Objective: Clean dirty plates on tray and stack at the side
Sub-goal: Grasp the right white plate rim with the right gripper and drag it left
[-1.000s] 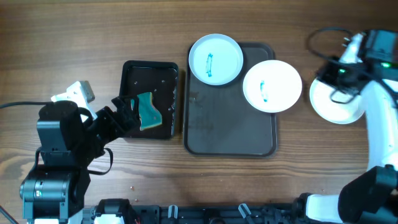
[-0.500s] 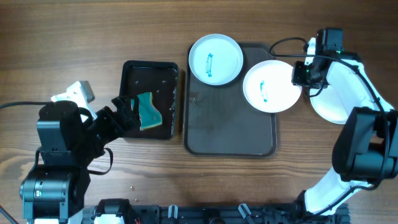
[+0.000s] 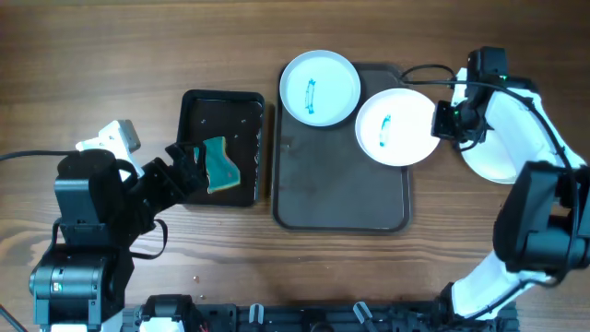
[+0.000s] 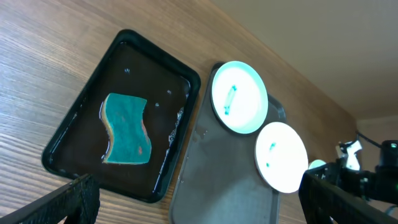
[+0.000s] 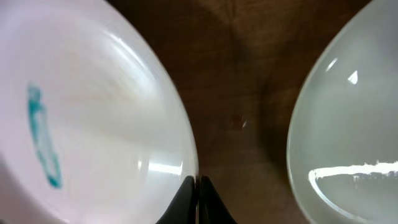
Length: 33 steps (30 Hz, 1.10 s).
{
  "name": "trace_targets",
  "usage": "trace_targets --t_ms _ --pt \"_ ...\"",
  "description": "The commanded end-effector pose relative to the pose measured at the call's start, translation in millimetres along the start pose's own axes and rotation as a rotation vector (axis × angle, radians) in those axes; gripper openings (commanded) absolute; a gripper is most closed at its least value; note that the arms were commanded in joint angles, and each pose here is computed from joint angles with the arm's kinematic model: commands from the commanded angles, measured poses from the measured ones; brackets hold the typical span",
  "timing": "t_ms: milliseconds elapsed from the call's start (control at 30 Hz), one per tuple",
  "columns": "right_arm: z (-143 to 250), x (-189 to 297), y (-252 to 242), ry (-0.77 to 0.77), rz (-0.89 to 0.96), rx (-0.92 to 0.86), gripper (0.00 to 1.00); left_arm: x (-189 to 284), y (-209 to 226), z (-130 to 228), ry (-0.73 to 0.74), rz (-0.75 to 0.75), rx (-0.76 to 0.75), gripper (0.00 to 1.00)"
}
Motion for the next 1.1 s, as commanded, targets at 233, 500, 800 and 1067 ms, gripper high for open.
trace_targets --t_ms 233,500,800,1067 --pt "41.3 72.6 54.8 0.023 -0.158 0.052 0.04 4.3 -5.9 -3.6 -0.009 0.02 -0.007 1.0" --pt "58.9 36.9 67.0 0.05 0.008 0.0 0.23 4.3 -5.9 -3.5 -0.009 0.02 -0.007 1.0" --pt "-11.5 29.9 7.2 -0.221 0.044 -0.069 0.53 4.3 -5.9 -3.5 -0.009 0.02 -0.007 1.0" --pt "6.3 -26.6 11.7 -0.06 -0.057 -0.076 0.19 4.3 -6.0 -3.6 -0.009 0.021 -0.007 1.0"
Point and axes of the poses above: each gripper's point midway between its finger pads, its own x axis back along the fingers, its own y axis along the line the jaws close on, z = x × y, the point moved 1 cm from there along x, back along the fingers, and after that the axes turned 10 degrees about x, right-handed, at the moved point
